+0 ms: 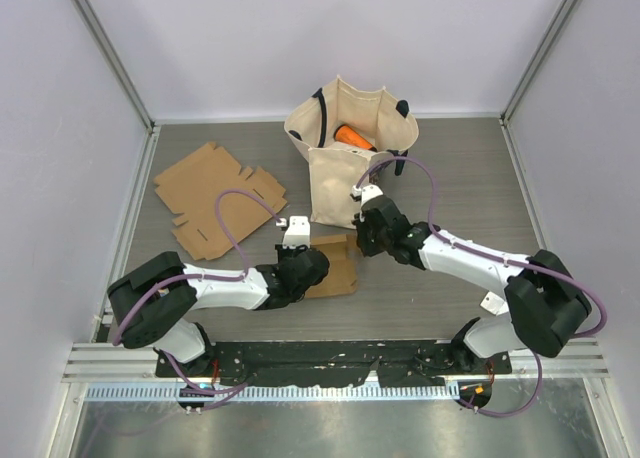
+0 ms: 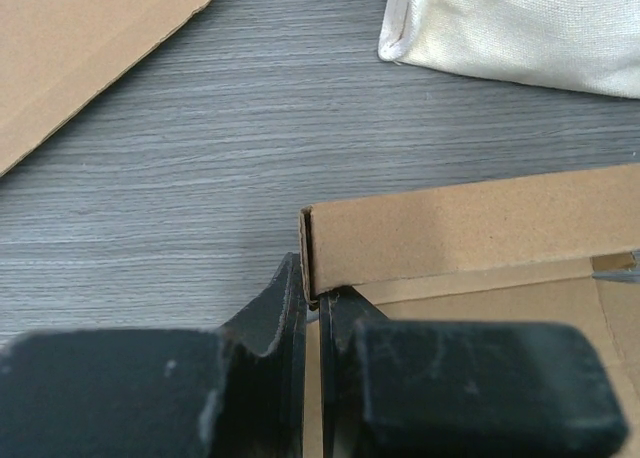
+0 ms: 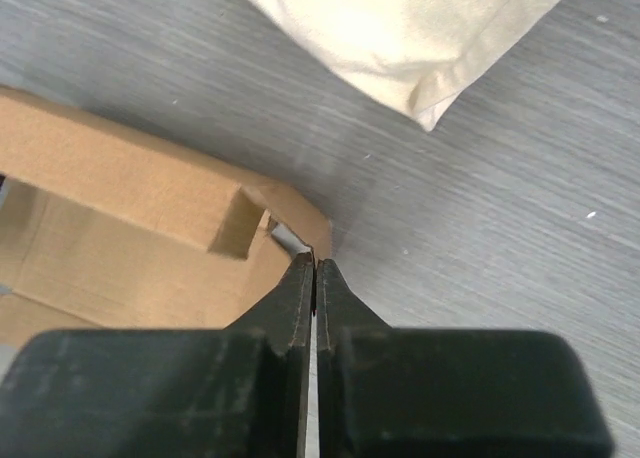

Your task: Fold the paper box

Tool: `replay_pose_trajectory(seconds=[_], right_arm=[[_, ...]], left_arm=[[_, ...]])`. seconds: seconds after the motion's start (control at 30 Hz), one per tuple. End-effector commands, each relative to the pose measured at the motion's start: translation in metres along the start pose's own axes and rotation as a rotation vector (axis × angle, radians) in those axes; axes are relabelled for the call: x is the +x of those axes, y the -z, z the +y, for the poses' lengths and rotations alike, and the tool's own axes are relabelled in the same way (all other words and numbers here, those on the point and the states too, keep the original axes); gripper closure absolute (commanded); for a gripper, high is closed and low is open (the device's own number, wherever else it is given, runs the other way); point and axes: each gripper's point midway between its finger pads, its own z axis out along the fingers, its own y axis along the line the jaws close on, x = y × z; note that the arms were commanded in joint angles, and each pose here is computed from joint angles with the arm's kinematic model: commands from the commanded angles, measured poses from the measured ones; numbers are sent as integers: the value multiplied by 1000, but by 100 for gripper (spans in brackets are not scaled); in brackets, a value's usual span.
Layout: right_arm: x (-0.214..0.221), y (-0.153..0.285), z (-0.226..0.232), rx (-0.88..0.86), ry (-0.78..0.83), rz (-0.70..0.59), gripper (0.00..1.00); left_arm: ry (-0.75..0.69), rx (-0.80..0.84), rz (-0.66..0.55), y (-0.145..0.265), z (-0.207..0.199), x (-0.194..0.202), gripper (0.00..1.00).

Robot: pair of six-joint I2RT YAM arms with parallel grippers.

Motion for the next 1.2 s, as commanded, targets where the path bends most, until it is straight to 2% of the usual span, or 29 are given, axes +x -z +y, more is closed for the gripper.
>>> replay_pose_trajectory(seconds=[0.0, 0.3, 0.47, 0.57, 0.67, 0.73, 0.77, 0.83, 0.87, 0.93, 0.97, 1.07, 1.17], right_arm=[[-23, 10, 30, -69, -80, -35, 99], [-34, 22, 57, -49, -233, 23, 99], [-21, 12, 55, 1, -399, 53, 99], [-20, 6, 59, -26, -478, 20, 99], [-33, 7, 62, -50, -485, -31, 99], [-31, 8, 53, -2, -425, -21, 99], [-34, 10, 51, 3, -407, -28, 99], [-35, 13, 45, 19, -357, -41, 99], [-31, 13, 43, 27, -344, -40, 99], [-32, 14, 42, 18, -325, -52, 99], [-29, 15, 42, 16, -323, -53, 99], [-26, 15, 40, 10, -331, -73, 99], [-26, 14, 43, 4, -329, -93, 99]], left_arm=[[43, -4, -52, 2, -2, -16, 100], [35, -8, -55, 2, -5, -17, 100], [33, -5, -55, 3, -6, -17, 100], [37, -1, -56, 4, -7, -17, 100], [33, 7, -54, 5, -9, -18, 100], [25, 33, -50, 7, -12, -21, 99], [27, 55, -37, 10, -15, -20, 87], [36, 79, -28, 14, -15, -20, 74], [39, 89, -18, 20, -10, -21, 65], [74, 100, -14, 27, -6, -24, 55], [89, 110, -17, 34, 0, -29, 47], [132, 166, -13, 52, 6, -40, 40], [162, 197, -6, 64, 13, -44, 42]])
